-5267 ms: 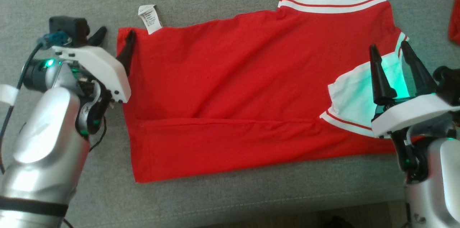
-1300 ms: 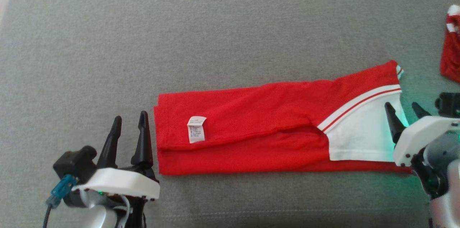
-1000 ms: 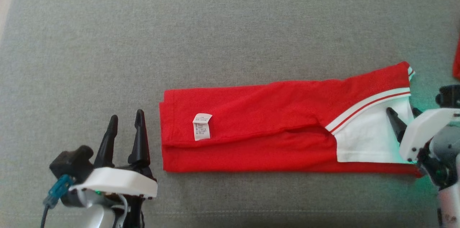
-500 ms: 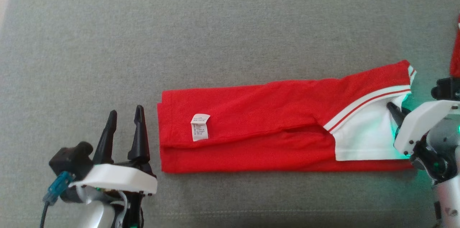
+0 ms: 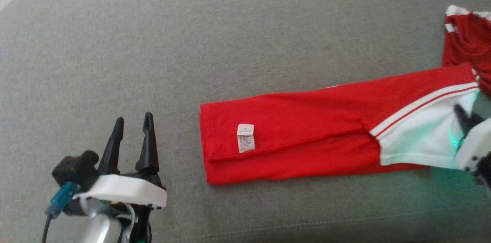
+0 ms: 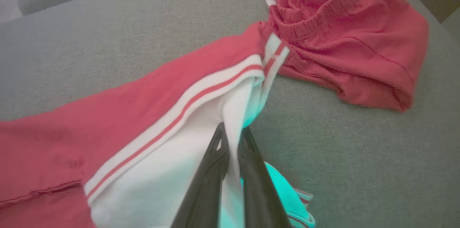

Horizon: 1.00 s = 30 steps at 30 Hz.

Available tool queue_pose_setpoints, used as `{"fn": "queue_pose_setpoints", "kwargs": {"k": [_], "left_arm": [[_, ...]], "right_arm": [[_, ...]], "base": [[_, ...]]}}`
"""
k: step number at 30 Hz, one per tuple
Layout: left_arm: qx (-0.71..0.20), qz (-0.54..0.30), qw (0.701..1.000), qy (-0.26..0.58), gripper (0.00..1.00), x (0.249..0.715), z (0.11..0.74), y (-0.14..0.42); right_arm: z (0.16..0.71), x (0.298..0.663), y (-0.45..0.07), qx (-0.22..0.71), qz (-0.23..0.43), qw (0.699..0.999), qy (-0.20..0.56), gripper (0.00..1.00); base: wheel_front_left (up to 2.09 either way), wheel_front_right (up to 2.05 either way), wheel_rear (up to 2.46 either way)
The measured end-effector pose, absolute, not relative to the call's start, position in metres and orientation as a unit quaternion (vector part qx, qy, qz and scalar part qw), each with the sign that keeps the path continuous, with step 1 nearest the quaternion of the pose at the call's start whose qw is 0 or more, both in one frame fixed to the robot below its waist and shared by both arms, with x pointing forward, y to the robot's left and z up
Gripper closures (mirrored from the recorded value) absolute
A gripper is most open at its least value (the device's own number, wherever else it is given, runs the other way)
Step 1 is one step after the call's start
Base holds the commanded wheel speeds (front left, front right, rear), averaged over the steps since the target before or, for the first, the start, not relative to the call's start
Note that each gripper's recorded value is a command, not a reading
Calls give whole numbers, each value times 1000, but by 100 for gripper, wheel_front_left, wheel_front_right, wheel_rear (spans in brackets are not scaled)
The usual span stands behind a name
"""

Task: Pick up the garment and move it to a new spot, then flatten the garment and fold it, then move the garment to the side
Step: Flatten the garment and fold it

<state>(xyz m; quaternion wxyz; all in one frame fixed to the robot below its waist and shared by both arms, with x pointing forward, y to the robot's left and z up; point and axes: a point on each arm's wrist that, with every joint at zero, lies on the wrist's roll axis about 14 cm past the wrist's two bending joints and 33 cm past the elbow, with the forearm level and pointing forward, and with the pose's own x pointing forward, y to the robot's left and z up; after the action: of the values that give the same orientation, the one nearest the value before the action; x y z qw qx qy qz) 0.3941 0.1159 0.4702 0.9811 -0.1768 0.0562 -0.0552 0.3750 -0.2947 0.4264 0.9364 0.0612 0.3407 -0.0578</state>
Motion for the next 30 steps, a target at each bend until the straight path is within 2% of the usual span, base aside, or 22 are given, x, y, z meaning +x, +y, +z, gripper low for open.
{"fn": "queue_pose_setpoints", "kwargs": {"k": [5, 13, 17, 23, 30], "left_arm": [[-176, -73, 980, 52, 0, 390, 477, 105], [-175, -66, 982, 37, 0, 381, 488, 111], [-177, -59, 982, 32, 0, 376, 491, 116], [-177, -44, 983, 32, 0, 369, 490, 126], [-179, -33, 983, 38, 0, 363, 484, 133]], "right_arm": [[442, 370, -259, 86, -14, 946, 312, 100], [470, 355, -166, 92, 125, 948, 277, 100], [477, 351, -123, 94, 191, 938, 272, 100], [470, 337, -47, 117, 289, 903, 295, 100], [470, 348, 6, 128, 344, 884, 287, 100]], "base": [[0, 0, 0], [0, 0, 0], [0, 0, 0], [0, 0, 0], [0, 0, 0]]}}
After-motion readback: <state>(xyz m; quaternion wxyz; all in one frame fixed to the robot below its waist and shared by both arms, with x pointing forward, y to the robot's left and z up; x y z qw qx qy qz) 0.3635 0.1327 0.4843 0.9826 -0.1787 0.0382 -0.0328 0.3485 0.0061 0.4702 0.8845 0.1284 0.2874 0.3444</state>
